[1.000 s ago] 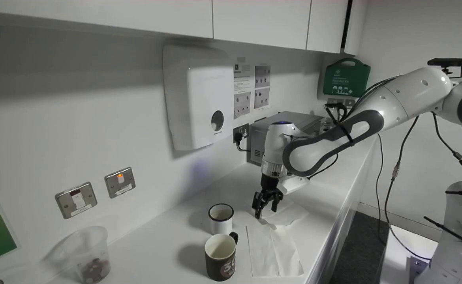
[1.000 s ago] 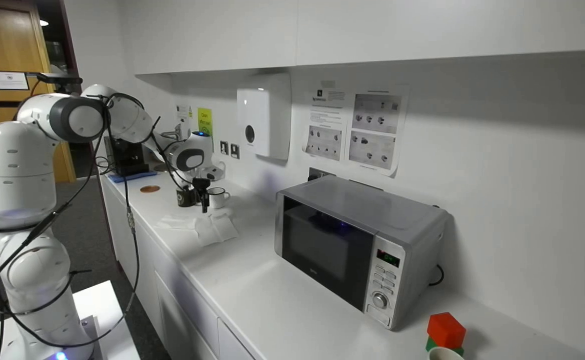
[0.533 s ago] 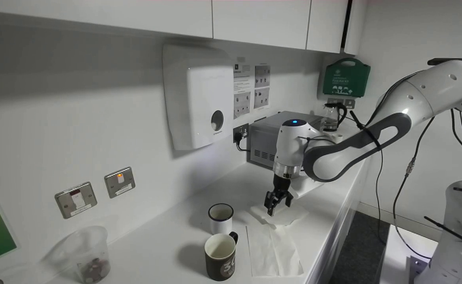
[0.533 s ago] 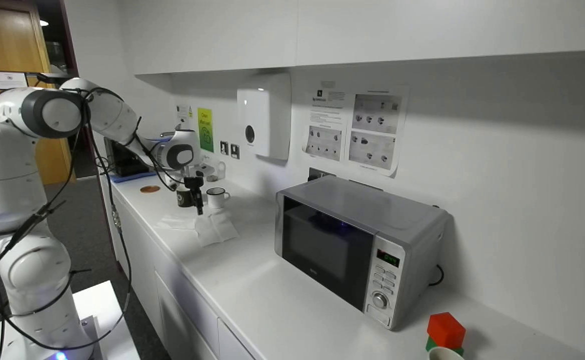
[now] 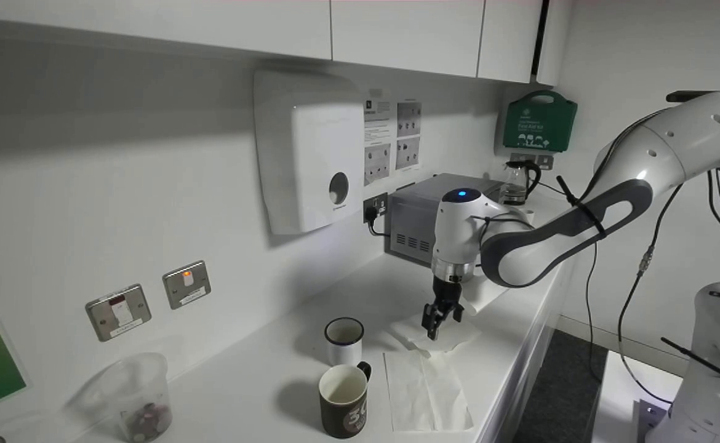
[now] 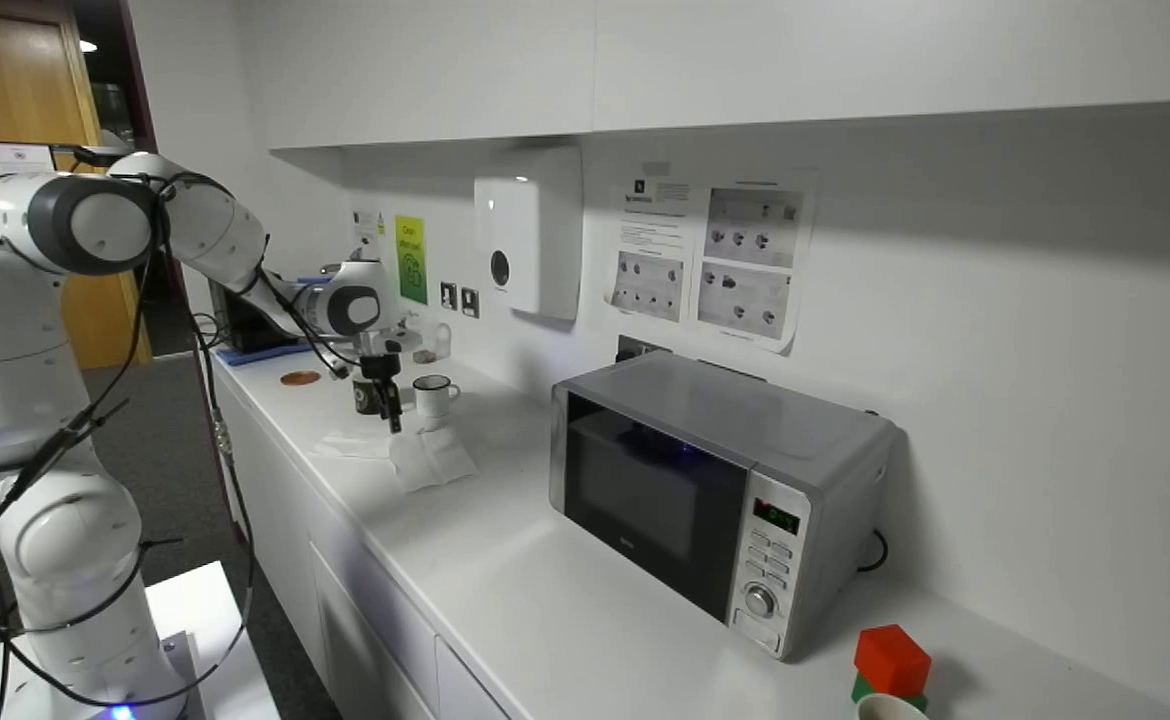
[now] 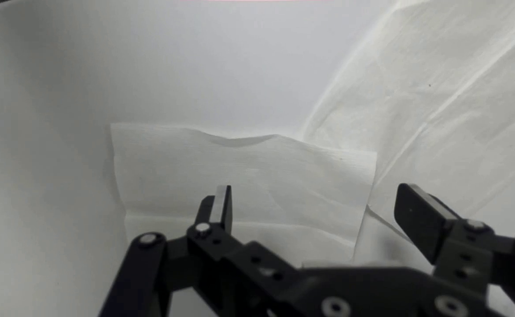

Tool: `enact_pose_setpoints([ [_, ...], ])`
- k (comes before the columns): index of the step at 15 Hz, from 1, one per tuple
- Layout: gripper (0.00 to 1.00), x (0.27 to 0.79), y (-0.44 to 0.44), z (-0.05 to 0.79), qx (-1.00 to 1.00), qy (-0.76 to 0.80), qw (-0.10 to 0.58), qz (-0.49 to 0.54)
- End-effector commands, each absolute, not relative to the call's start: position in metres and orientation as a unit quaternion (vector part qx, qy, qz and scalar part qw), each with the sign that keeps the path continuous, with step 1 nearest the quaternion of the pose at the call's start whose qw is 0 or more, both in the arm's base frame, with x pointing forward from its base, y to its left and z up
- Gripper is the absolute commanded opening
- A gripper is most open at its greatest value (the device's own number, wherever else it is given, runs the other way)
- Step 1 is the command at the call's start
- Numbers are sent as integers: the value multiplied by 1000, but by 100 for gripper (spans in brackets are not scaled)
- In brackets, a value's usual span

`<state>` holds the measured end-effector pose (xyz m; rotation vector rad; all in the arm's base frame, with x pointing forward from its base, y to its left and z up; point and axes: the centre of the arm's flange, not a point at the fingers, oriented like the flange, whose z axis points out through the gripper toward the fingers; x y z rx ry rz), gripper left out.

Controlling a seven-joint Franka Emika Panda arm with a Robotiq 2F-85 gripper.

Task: Take the two cups off the paper towels, the stack the paper towels on the counter

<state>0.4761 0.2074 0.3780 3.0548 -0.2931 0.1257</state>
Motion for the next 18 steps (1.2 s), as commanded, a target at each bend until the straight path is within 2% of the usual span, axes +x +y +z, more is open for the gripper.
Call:
enact_pose_setpoints([
  [1,100,478,218,390,993,-78,69,54],
  [2,100,475,211,380,994,-81,51,46],
  [14,100,479,217,372,994,-80,58,40],
  [18,100,484,220,372,991,-88,70,69],
])
